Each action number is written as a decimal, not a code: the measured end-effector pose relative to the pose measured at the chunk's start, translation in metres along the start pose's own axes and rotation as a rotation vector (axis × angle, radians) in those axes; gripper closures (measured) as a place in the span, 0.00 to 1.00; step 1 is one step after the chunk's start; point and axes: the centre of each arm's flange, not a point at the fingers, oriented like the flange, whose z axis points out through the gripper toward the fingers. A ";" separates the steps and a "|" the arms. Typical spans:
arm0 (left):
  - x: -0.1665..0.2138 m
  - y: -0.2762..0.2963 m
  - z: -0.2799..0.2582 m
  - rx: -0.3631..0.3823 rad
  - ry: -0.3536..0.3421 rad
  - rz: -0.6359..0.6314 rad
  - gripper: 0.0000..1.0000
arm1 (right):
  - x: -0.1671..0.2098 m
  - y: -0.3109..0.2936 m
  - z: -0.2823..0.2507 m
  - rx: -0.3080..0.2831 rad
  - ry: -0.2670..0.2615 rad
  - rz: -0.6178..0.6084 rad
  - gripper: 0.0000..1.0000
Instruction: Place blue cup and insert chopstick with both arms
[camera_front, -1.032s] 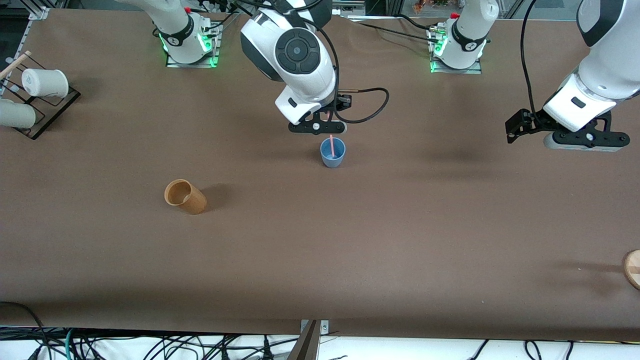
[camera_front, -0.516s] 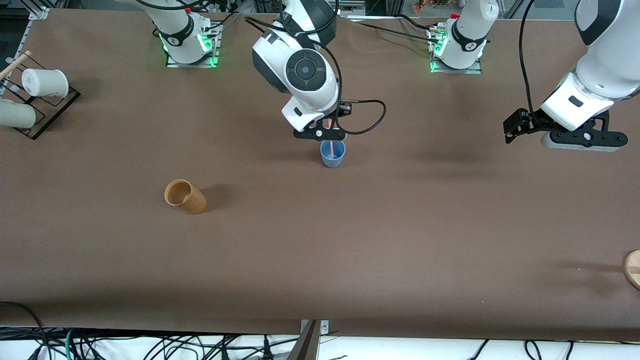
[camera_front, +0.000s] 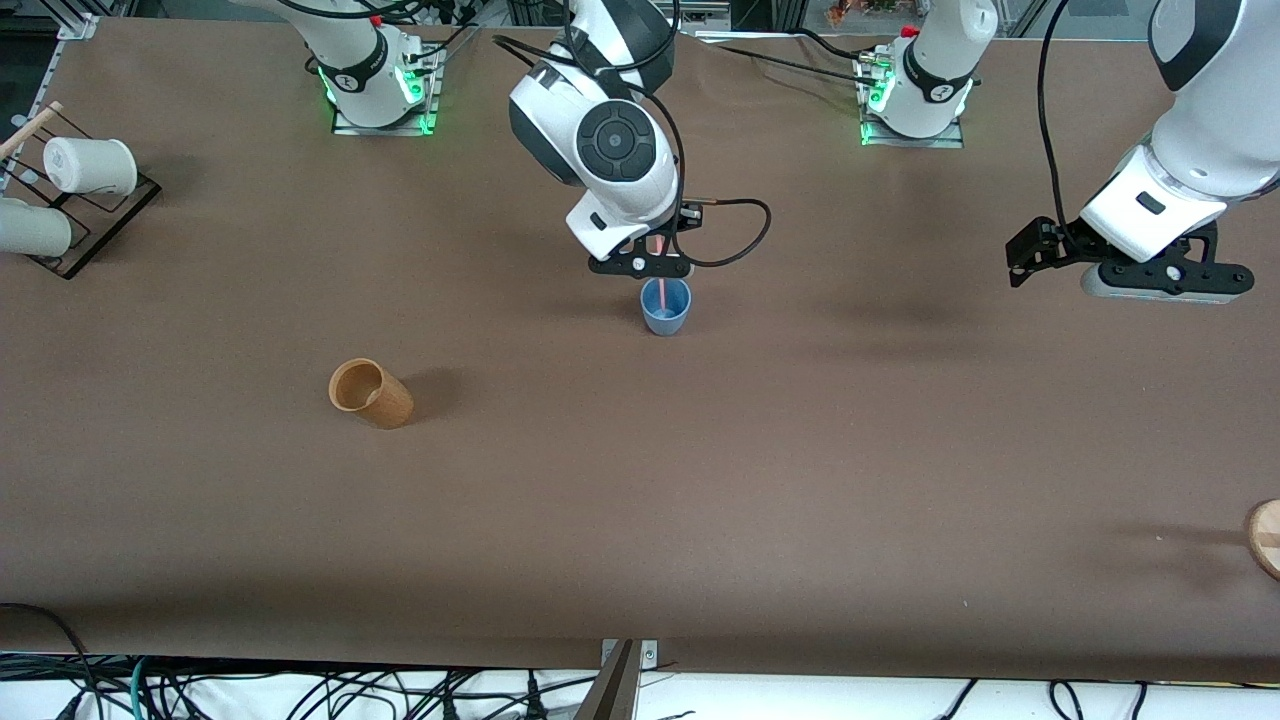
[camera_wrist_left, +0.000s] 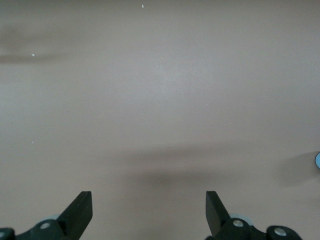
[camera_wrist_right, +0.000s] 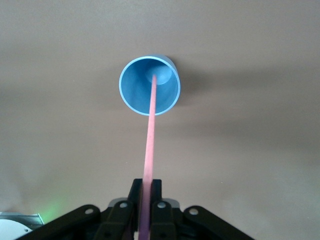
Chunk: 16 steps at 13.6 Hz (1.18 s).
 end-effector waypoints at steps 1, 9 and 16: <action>0.000 0.000 0.000 0.000 0.000 0.000 0.00 | 0.003 0.002 -0.004 0.007 0.006 0.004 0.72; 0.000 0.001 0.000 0.000 0.000 0.001 0.00 | 0.054 0.100 -0.139 0.047 0.220 -0.071 0.00; 0.000 0.001 0.000 0.000 0.000 0.003 0.00 | 0.104 0.341 -0.247 -0.035 0.217 -0.219 0.00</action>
